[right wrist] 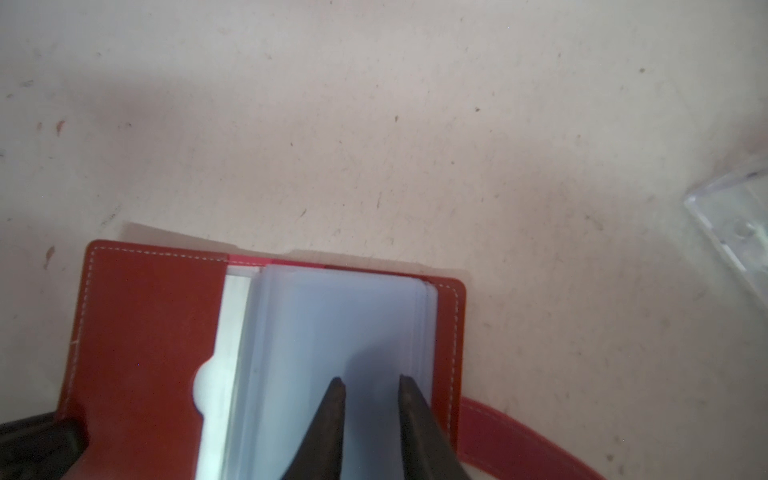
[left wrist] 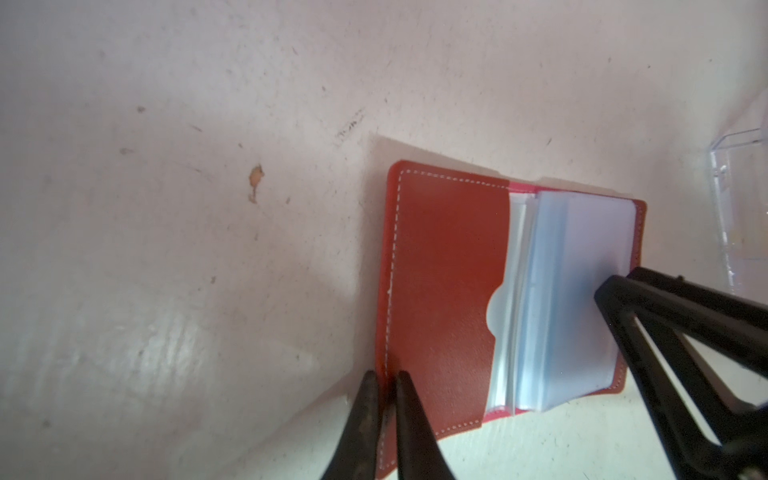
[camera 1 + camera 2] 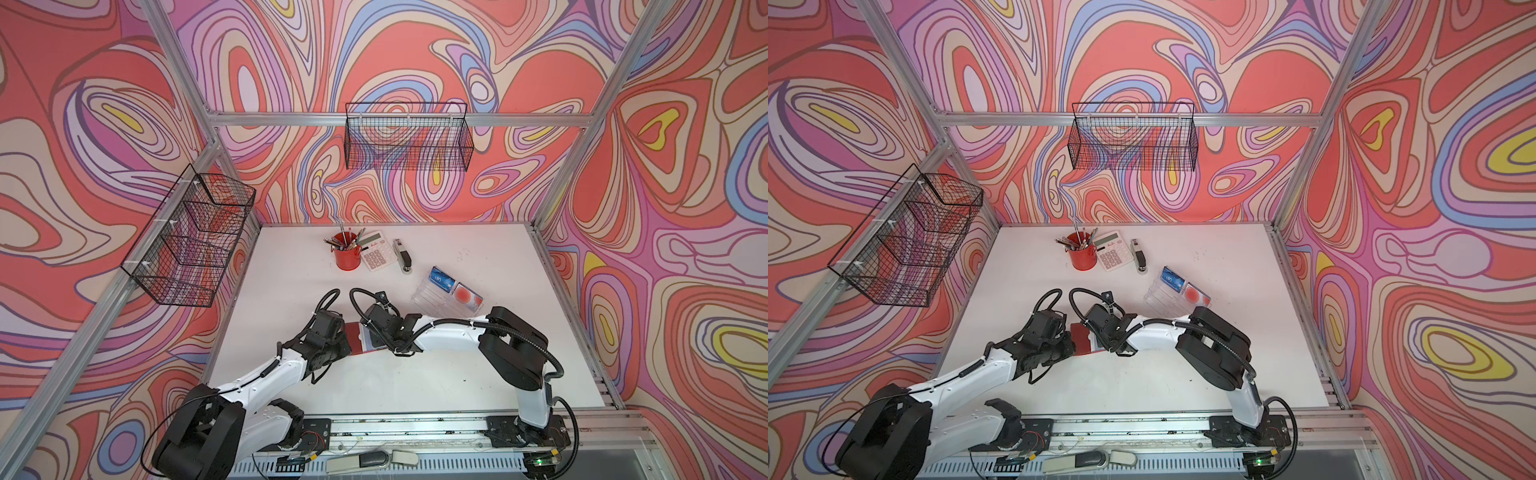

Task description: Put the credit cards into the card holder

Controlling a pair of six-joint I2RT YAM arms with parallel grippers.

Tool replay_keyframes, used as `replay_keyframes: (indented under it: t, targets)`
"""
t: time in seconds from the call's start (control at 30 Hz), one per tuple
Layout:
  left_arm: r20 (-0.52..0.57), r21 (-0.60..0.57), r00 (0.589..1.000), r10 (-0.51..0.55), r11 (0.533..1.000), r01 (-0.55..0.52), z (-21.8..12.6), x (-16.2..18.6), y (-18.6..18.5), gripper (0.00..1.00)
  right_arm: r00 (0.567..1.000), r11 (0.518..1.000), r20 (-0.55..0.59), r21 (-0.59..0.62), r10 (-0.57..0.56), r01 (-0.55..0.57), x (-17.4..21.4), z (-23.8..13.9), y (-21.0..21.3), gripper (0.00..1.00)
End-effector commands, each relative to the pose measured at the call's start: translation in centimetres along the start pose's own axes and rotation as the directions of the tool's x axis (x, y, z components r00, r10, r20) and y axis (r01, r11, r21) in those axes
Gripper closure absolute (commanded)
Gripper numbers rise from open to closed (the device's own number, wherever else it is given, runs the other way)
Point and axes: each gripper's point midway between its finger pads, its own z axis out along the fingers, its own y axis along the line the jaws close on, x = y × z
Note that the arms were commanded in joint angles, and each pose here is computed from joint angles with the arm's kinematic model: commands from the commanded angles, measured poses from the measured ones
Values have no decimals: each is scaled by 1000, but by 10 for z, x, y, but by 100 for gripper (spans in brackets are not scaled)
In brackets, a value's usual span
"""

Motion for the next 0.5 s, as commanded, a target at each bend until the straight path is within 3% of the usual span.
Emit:
replay_keyframes:
  t: [0.0,0.47]
  targets:
    - [23,-2,1000,-4,1000,4,-4,-7,-3,88,1000,1000,-5,-11,6,-6,0,7,5,75]
    - [26,-3,1000,-3,1000,3,-5,-8,-3,88,1000,1000,-11,24,19,-19,1,10,-4,68]
